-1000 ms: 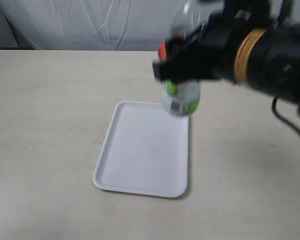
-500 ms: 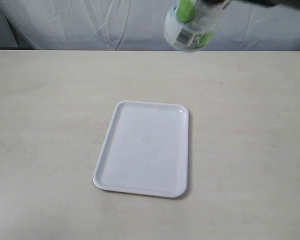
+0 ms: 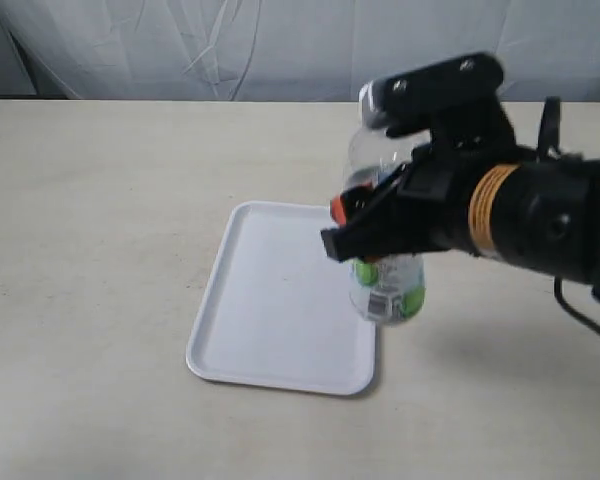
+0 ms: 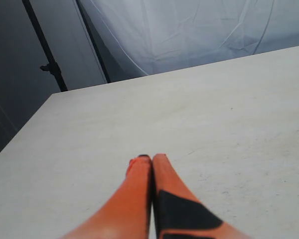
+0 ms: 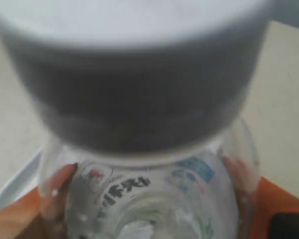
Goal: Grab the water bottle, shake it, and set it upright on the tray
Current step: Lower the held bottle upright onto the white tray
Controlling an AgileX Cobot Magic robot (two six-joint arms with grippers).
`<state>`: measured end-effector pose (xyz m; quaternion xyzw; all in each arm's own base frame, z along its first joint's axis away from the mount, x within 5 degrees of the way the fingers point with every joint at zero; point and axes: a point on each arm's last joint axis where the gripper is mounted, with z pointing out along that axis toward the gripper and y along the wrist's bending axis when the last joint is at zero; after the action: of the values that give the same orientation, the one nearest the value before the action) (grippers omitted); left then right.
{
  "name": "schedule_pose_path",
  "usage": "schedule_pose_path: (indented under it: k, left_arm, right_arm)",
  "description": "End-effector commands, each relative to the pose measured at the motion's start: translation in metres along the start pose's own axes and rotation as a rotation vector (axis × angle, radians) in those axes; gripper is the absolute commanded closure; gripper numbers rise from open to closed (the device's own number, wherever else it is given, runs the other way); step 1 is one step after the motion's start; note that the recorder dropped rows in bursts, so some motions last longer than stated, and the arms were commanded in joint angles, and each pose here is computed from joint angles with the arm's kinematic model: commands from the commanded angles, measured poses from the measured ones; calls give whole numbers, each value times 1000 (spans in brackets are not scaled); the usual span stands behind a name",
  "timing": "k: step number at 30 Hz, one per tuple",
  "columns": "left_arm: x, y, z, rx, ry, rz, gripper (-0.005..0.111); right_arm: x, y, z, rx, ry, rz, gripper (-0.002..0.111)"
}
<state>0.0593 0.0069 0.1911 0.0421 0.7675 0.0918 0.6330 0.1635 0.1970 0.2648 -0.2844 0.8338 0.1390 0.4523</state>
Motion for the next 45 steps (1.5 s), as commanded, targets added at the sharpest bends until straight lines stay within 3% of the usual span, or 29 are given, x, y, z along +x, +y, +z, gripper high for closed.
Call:
schedule_pose_path:
  k: [1, 4, 7, 12, 17, 19, 21, 23, 25, 28, 29, 31, 33, 34, 37, 42, 45]
  left_arm:
    - [-1, 0, 0, 0, -15, -11, 107]
    - [-1, 0, 0, 0, -15, -11, 107]
    - [-1, 0, 0, 0, -15, -11, 107]
    - [-1, 0, 0, 0, -15, -11, 107]
    - [-1, 0, 0, 0, -15, -11, 107]
    - [-1, 0, 0, 0, -15, -11, 107]
    - [-1, 0, 0, 0, -15, -11, 107]
    - [-1, 0, 0, 0, -15, -11, 107]
    - [-1, 0, 0, 0, -15, -11, 107]
    - [-1, 0, 0, 0, -15, -11, 107]
    - [-1, 0, 0, 0, -15, -11, 107]
    - [-1, 0, 0, 0, -15, -11, 107]
    - [-1, 0, 0, 0, -15, -11, 107]
    - [-1, 0, 0, 0, -15, -11, 107]
    - [-1, 0, 0, 0, -15, -11, 107]
    - [-1, 0, 0, 0, -15, -11, 107]
    - [-1, 0, 0, 0, -15, -11, 107]
  right_arm:
    - [-74, -9, -62, -22, -323, 13, 109]
    - [-104, -15, -97, -28, -463, 45, 109]
    - [-107, -18, -97, 10, -455, 58, 109]
    - [-62, -8, -37, 43, -189, 62, 109]
    - [-9, 9, 21, -10, 31, 11, 109]
    - [-6, 16, 29, -73, 34, 22, 109]
    - [-11, 32, 27, -246, -36, -2, 109]
    - [-17, 42, 24, -348, -105, -149, 109]
    - [-23, 25, 27, -154, -77, -184, 109]
    - [-28, -18, 25, 348, 13, 3, 109]
    - [-29, -19, 24, 358, 3, 45, 109]
    - [-34, 1, 27, 123, -46, -23, 109]
    - [-35, 27, 28, -148, -114, -203, 109]
    - [-34, 32, 30, -195, -126, -253, 109]
    - [-27, 24, 45, -90, -56, -159, 109]
    - [-17, 22, 75, -142, -25, -142, 109]
    - [-9, 15, 88, -38, -5, -108, 109]
